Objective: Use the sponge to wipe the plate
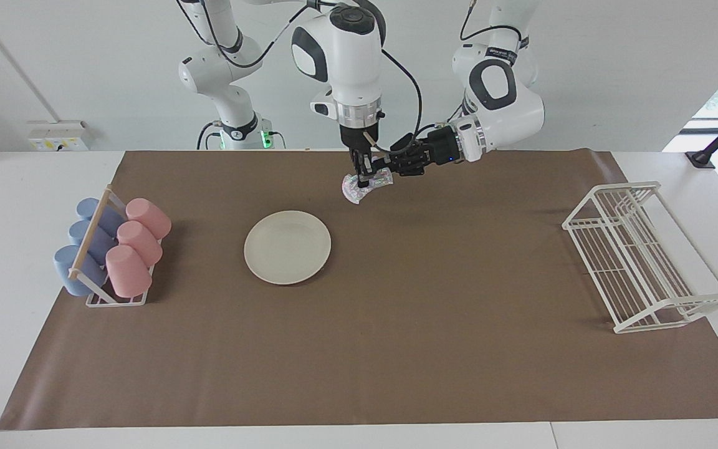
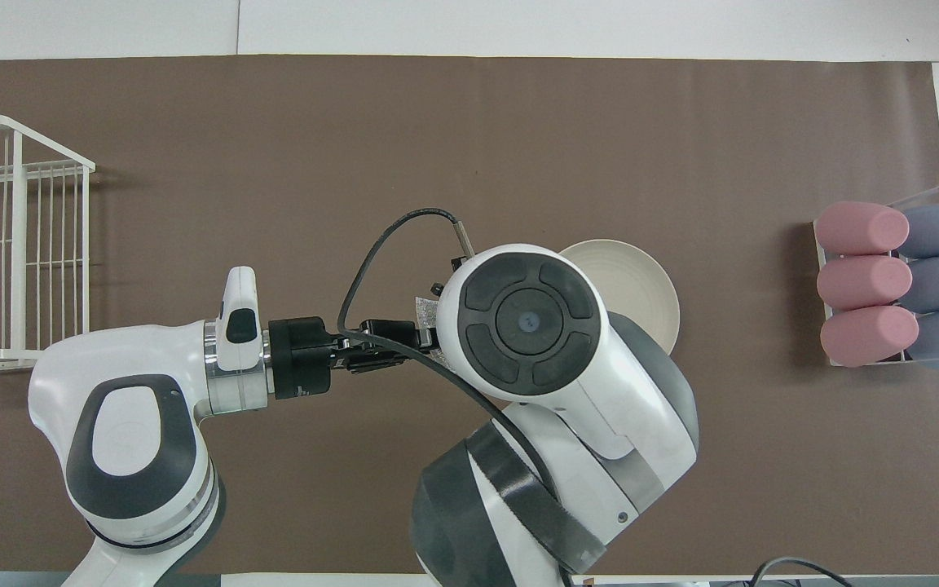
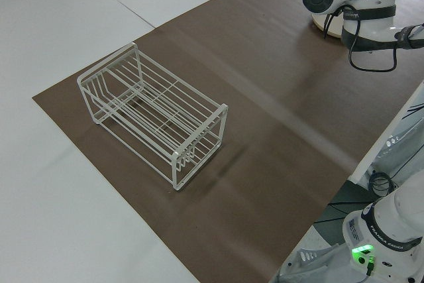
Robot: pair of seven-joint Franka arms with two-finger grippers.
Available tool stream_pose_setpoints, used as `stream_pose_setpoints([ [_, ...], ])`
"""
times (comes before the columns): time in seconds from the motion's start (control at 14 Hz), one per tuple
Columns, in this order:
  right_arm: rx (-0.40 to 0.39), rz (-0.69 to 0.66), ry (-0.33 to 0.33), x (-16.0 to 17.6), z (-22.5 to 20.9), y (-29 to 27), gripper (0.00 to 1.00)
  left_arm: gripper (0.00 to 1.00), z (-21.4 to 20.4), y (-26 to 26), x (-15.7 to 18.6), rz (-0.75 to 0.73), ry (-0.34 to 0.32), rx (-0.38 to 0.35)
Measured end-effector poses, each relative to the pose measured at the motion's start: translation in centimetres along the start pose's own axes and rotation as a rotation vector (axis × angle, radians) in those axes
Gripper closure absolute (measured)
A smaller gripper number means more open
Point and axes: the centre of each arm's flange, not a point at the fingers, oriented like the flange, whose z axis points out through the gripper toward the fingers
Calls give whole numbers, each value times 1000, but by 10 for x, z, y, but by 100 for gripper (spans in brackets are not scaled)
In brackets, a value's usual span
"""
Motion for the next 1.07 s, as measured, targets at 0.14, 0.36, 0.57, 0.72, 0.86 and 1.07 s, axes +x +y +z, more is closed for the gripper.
stream_pose_setpoints([
  [0.14,0,1,1,1,0,0,90,88,4,1,-2,1,4,2],
  [0.36,0,2,1,1,0,0,90,95,4,1,-2,1,6,3],
  [0.57,7,2,-1,2,0,-2,81,95,3,1,-2,0,7,2],
  [0.72,25,5,-7,3,-2,-5,59,95,3,1,-2,0,7,2],
  [0.86,39,7,-13,4,-3,-7,37,95,3,1,-2,0,7,2],
  [1.07,45,6,-14,9,-4,-9,3,95,1,0,0,-5,12,0],
])
